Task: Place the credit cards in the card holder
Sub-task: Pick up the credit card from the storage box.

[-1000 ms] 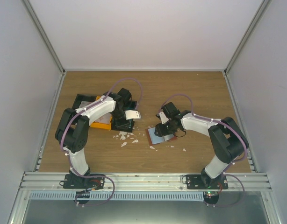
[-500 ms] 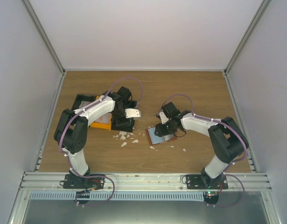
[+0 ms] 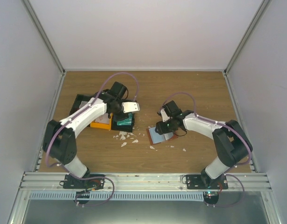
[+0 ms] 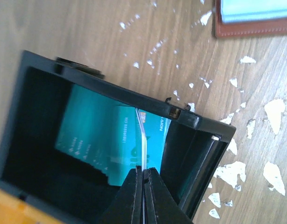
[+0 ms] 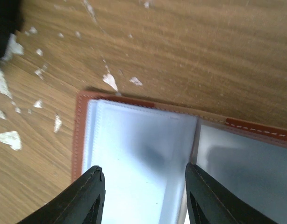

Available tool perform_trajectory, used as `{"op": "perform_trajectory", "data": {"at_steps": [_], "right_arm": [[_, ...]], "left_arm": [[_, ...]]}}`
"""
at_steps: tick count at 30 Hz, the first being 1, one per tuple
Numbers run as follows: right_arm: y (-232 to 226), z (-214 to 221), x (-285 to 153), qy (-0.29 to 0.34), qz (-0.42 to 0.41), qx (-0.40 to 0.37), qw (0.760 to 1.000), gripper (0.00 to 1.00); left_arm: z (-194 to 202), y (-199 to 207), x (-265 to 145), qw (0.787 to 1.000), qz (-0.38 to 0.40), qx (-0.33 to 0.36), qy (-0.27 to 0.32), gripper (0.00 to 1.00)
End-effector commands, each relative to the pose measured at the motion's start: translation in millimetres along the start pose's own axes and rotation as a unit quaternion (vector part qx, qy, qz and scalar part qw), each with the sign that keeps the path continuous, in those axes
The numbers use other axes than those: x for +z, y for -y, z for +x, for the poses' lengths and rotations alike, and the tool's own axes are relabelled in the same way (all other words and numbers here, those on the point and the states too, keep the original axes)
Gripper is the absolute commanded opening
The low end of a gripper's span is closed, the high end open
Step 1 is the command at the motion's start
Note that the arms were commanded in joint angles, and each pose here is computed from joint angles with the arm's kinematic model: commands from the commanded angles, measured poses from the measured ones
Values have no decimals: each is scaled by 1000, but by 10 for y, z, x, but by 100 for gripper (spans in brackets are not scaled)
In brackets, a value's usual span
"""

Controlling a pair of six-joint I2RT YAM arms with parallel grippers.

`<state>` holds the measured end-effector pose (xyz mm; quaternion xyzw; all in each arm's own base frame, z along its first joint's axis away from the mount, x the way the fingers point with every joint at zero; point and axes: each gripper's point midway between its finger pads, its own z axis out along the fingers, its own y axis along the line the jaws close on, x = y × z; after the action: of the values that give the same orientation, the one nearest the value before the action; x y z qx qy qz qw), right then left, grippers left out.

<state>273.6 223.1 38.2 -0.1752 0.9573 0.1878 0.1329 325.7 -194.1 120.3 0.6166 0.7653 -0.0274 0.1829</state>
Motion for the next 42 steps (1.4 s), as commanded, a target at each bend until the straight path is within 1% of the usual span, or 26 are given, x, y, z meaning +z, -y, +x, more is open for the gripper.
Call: {"op": "perform_trajectory", "data": {"at_steps": [1,6,8,10,12,15,17,20,23,26,28,30,32,35,37,39,42], "right_arm": [[-110,-314,-247,68,-18,10,997,49],[-354,-627,-483,131,-71,12,989,52],[-476,-748,-582,157,-99,5,983,54],[-601,-880,-681,181,-124,-5,976,55],[-732,-980,-755,193,-147,-20,970,56],[-911,-1083,-789,192,-174,-30,965,57],[-1056,-1139,-819,194,-202,-38,959,58],[-1285,-1202,-854,195,-252,-46,947,64],[-1517,-1263,-873,191,-304,-50,932,70],[-1675,-1309,-760,177,-337,-48,924,77],[-1776,-1353,-727,173,-352,-50,918,86],[-1885,-1396,-726,178,-363,-59,913,94],[-1982,-1427,-738,179,-375,-69,907,97],[-2051,-1457,-685,166,-381,-63,907,97],[-2079,-1448,-647,157,-389,-58,906,94],[-2109,-1448,-636,147,-401,-54,902,90],[-2166,-1461,-622,130,-413,-54,900,79]], "left_arm": [[-203,-105,-310,994,-56,-19,87,0],[-226,-157,-551,978,-106,-83,159,0],[-183,-266,-659,963,-150,-131,180,0],[-153,-432,-821,934,-193,-218,209,0],[-131,-490,-922,909,-198,-286,231,0],[-36,-550,-970,869,-194,-388,240,0],[64,-594,-978,834,-172,-463,247,0],[100,-558,-946,795,-83,-534,275,0],[44,-462,-959,769,-3,-558,312,0],[48,-403,-1003,746,50,-573,335,0],[84,-378,-1042,729,82,-585,347,0],[121,-357,-1083,717,106,-589,357,0],[136,-326,-1131,708,129,-589,367,0],[121,-286,-1220,698,164,-583,382,0],[114,-279,-1282,692,179,-579,393,0],[76,-253,-1337,688,196,-572,402,0],[110,-291,-1418,677,206,-572,415,0]]}}
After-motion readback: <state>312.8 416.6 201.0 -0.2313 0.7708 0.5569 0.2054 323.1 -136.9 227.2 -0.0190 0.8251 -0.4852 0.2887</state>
